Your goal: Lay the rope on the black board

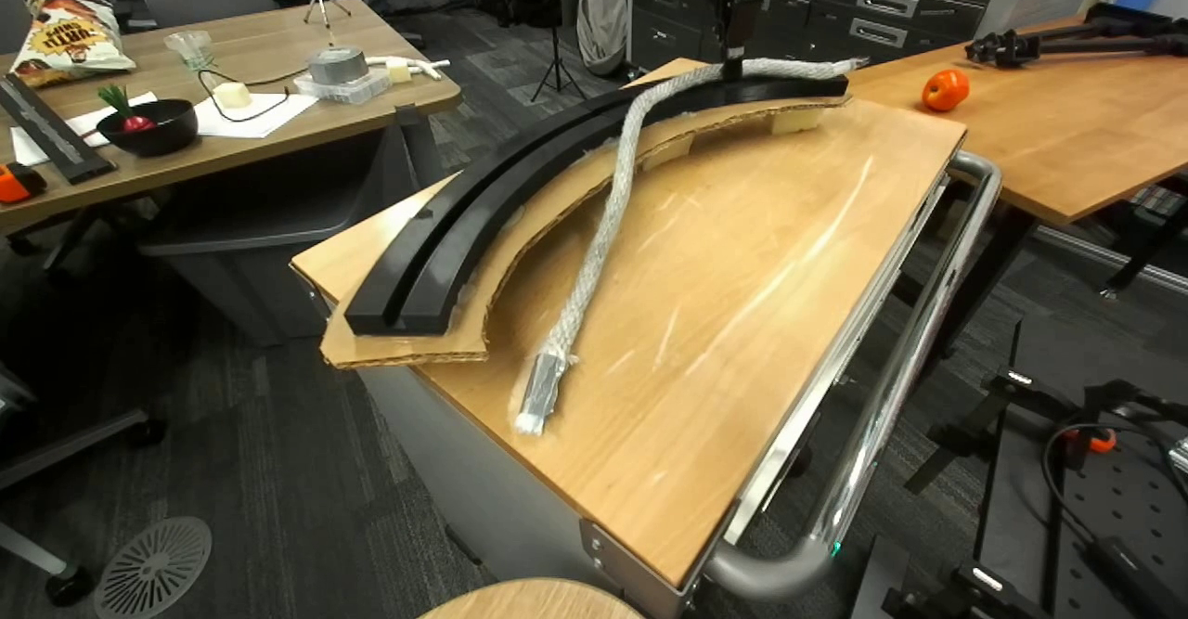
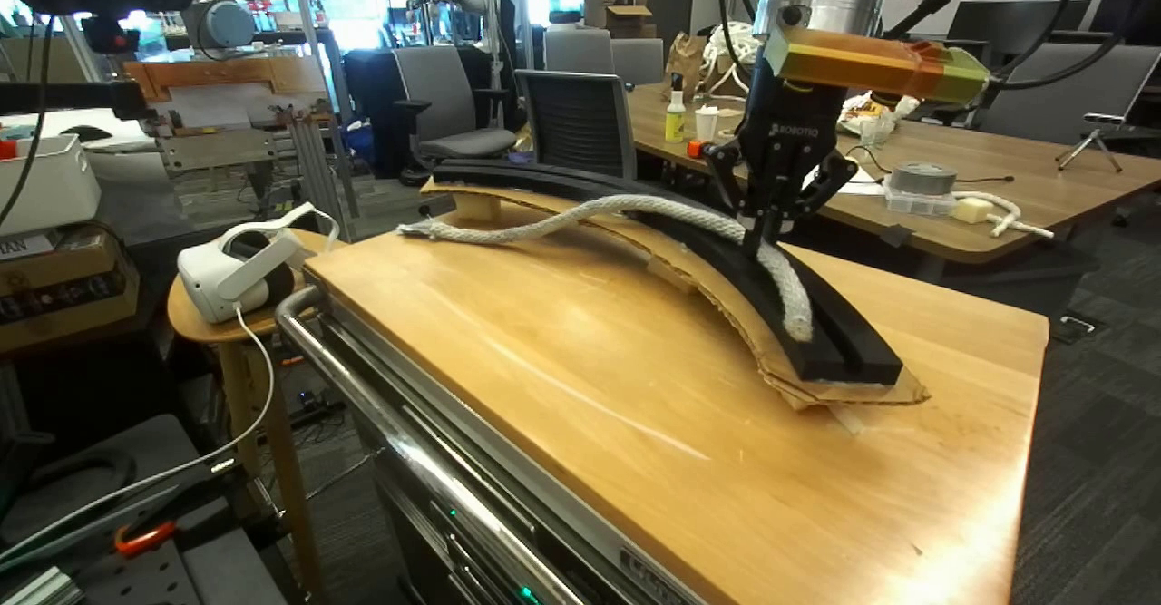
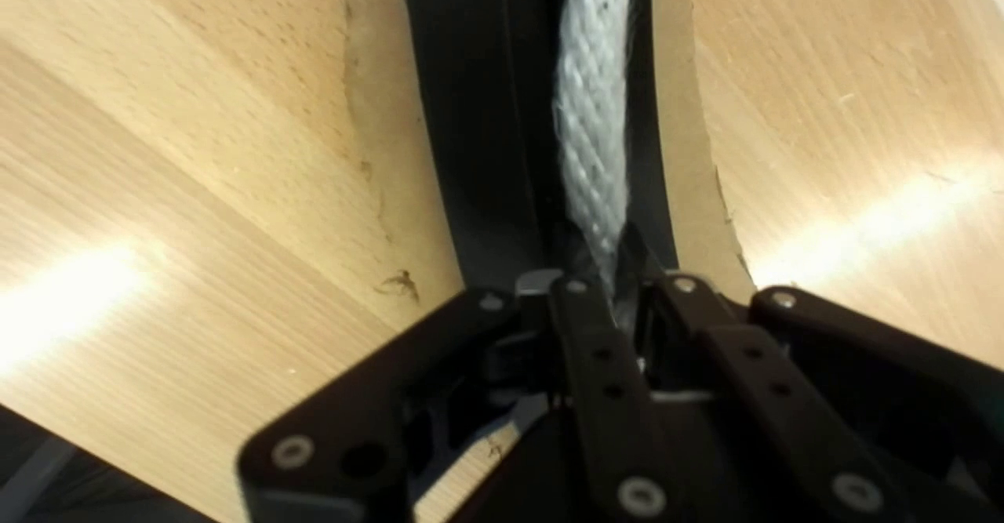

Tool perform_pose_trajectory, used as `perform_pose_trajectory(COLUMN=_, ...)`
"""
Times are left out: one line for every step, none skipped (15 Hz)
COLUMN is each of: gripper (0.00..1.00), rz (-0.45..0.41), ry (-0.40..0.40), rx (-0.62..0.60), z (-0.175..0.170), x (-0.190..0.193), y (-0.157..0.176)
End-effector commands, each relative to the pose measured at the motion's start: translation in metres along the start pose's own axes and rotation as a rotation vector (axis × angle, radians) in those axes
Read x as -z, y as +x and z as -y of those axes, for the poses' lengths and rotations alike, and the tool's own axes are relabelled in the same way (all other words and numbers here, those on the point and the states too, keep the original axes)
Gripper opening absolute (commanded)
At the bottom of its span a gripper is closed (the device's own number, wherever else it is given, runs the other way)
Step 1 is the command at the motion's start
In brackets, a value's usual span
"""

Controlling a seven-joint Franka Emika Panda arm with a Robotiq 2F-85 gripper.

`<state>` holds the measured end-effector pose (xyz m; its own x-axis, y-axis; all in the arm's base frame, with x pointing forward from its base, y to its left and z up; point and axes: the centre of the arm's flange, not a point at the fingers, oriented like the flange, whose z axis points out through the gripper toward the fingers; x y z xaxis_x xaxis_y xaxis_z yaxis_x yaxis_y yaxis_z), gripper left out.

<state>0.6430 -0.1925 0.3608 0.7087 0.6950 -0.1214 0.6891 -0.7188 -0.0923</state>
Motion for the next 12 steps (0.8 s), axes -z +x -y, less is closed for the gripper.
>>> perform_pose_trajectory(gripper=0.03, rz=0.014, ry=-0.035, rx=0.035, z=-0.004, x=0.003, y=-0.005)
perform_pose_trajectory(gripper=0.03, rz=0.019, ry=-0.037, rx=0.039, z=-0.005, x=0.003, y=-0.005)
perform_pose_trajectory(gripper=0.16, rz=0.021, ry=-0.039, rx=0.042, z=-0.005, x=0.003, y=-0.006)
perform_pose_trajectory(gripper=0.38, rz=0.019, ry=-0.040, rx=0.041, z=-0.005, x=0.003, y=-0.006)
perform_pose_trajectory(gripper=0.41, rz=0.002, ry=-0.036, rx=0.038, z=-0.004, x=0.006, y=-0.005)
perform_pose_trajectory(gripper=0.42, rz=-0.017, ry=-0.029, rx=0.035, z=-0.002, x=0.009, y=-0.004)
perform_pose_trajectory(gripper=0.48, rz=-0.055, ry=-0.012, rx=0.031, z=0.002, x=0.016, y=-0.002)
perform_pose_trajectory(gripper=0.57, rz=-0.096, ry=-0.007, rx=0.034, z=0.006, x=0.022, y=0.001)
perform_pose_trajectory(gripper=0.64, rz=-0.160, ry=0.002, rx=0.041, z=0.014, x=0.033, y=0.003)
perform_pose_trajectory(gripper=0.71, rz=-0.214, ry=0.002, rx=0.045, z=0.023, x=0.046, y=0.003)
perform_pose_trajectory(gripper=0.79, rz=-0.263, ry=0.000, rx=0.051, z=0.031, x=0.059, y=0.003)
perform_pose_trajectory(gripper=0.86, rz=-0.309, ry=0.022, rx=0.072, z=0.044, x=0.080, y=0.000)
